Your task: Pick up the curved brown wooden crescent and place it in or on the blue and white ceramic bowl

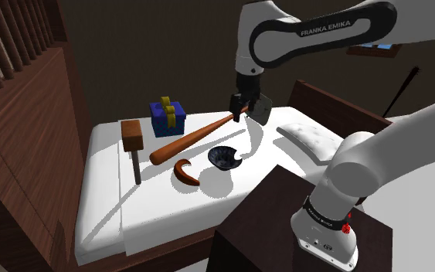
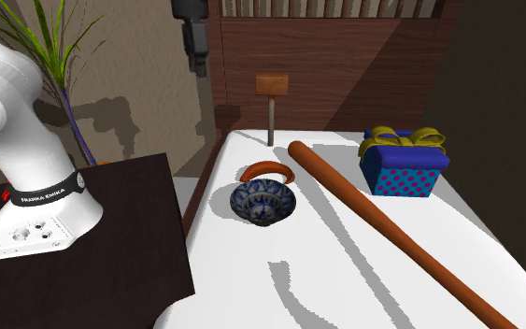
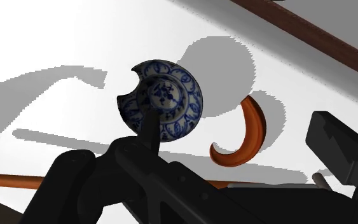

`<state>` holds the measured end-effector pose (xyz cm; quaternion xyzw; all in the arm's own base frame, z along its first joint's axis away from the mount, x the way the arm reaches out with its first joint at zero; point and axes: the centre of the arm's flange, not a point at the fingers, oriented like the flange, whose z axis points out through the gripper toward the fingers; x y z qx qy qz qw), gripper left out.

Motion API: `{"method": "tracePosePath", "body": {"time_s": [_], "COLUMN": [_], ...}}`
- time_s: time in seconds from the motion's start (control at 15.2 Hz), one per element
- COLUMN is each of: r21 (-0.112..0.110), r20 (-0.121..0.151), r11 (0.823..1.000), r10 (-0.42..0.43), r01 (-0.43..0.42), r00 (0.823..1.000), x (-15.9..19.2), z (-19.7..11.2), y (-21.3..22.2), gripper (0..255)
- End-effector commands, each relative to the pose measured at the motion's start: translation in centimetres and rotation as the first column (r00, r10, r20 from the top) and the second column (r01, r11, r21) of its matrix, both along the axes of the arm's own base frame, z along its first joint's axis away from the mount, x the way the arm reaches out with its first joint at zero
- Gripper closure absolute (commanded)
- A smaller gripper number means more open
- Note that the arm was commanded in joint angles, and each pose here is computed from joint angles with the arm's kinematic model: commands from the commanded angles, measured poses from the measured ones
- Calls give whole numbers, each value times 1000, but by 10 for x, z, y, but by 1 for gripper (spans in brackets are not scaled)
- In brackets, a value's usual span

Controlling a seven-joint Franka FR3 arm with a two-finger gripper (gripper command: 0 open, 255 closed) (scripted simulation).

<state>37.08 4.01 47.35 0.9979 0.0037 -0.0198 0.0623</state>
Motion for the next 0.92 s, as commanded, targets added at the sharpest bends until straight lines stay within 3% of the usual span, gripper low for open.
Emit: {"method": "tracePosePath", "body": {"time_s": [0.0, 0.86], "r21": [2, 13], "r20": [0, -7], "r11": [1000, 999], "r10": [-5, -34], "r01": [5, 34], "r00": [1000, 999], "x": [13, 105], "z": [-24, -164], "y": [5, 45], "gripper": [0, 0]}}
